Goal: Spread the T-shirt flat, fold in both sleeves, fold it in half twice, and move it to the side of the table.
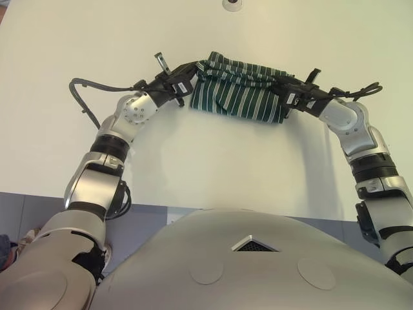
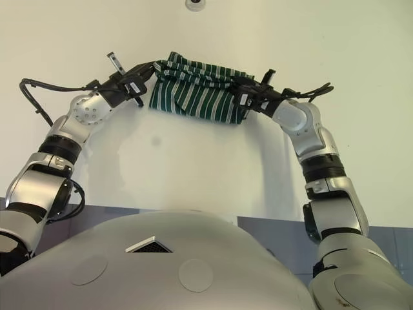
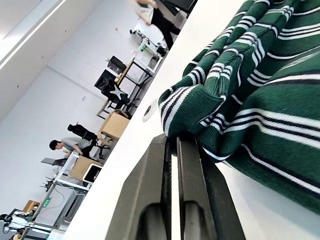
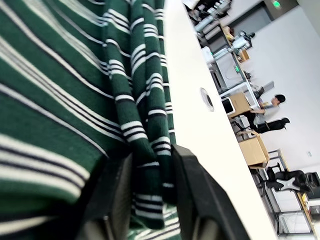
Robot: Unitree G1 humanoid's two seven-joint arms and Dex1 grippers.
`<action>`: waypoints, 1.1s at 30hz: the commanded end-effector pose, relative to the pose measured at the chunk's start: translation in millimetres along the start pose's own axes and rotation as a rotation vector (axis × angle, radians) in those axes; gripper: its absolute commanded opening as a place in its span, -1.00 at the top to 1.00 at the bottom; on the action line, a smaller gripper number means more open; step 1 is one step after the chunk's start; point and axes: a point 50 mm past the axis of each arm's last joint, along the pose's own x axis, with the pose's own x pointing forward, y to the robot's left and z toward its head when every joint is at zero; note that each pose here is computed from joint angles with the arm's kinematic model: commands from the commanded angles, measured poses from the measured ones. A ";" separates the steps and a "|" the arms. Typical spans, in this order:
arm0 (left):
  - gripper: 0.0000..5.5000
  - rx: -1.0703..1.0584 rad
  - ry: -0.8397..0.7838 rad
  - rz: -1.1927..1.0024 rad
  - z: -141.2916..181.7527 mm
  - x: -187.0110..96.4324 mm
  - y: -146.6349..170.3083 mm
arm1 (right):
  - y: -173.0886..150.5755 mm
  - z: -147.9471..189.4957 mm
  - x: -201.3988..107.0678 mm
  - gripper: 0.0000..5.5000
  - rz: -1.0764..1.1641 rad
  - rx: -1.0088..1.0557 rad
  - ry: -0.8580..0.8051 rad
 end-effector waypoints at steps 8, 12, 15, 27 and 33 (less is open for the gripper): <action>0.87 -0.339 -0.006 0.113 -4.1 7.1 12.4 | -35.4 -15.6 4.9 -0.18 -0.246 0.671 -0.122; 0.64 -0.518 -0.017 0.208 -5.9 10.2 26.1 | -40.3 -20.9 11.0 -0.44 -0.268 0.869 -0.166; 0.45 -0.677 -0.057 0.280 -4.8 12.8 38.5 | -46.5 -22.4 16.9 -0.64 -0.300 0.971 -0.190; 0.36 -0.872 -0.308 0.494 7.8 -25.7 69.5 | -48.7 43.7 12.3 -0.96 -0.163 0.503 -0.432; 0.36 -0.913 -0.353 0.586 9.4 -55.9 56.5 | -19.3 76.1 43.2 -0.96 -0.007 0.215 -0.413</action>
